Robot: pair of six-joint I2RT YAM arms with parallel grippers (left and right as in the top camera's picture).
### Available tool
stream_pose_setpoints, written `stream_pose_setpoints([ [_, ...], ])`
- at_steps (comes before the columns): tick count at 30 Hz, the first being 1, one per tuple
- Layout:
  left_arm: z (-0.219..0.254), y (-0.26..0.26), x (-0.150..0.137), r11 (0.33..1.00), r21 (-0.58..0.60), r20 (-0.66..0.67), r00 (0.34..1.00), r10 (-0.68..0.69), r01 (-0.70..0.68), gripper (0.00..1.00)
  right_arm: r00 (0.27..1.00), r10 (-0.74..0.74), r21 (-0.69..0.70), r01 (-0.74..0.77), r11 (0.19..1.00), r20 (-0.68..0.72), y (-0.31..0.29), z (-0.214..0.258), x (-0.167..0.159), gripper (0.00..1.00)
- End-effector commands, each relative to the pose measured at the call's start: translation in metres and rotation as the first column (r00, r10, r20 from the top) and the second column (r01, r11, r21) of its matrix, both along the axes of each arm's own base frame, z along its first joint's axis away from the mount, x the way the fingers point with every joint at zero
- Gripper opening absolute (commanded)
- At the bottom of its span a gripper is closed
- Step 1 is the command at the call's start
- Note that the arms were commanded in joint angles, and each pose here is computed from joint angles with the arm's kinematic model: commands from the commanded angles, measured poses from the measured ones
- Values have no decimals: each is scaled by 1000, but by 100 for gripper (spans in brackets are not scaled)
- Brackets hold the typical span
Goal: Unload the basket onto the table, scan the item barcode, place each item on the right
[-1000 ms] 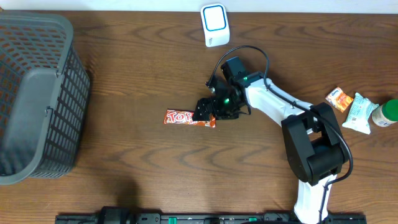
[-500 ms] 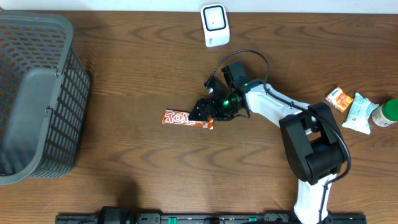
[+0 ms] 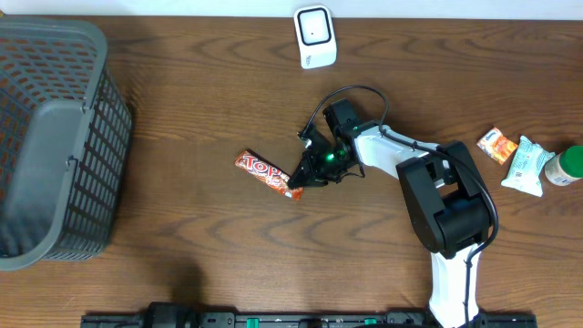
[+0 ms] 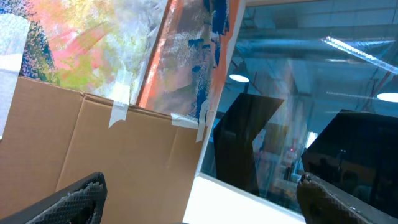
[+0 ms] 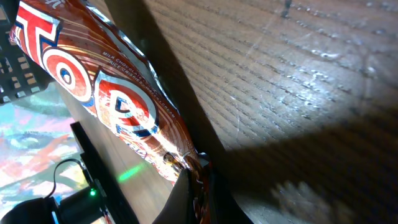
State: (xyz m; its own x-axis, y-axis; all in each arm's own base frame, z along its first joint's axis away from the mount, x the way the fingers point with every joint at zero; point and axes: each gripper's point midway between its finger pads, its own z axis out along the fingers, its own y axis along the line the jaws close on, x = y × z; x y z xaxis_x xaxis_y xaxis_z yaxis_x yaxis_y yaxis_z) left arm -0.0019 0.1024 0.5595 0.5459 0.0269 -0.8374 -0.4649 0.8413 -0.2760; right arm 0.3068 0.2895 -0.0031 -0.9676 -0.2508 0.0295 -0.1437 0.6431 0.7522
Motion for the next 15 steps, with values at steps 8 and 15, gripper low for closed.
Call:
stream_pose_setpoints([
  [8, 0, 1, -3, 1000, -9, 10, 1000, 9, -9, 98, 995, 33, -203, -12, 979, 97, -48, 16, 9, 1],
  [15, 0, 1, -3, 1000, -10, 10, 1000, 9, -9, 98, 937, 17, -653, 229, 722, 348, -140, 71, 25, 1],
])
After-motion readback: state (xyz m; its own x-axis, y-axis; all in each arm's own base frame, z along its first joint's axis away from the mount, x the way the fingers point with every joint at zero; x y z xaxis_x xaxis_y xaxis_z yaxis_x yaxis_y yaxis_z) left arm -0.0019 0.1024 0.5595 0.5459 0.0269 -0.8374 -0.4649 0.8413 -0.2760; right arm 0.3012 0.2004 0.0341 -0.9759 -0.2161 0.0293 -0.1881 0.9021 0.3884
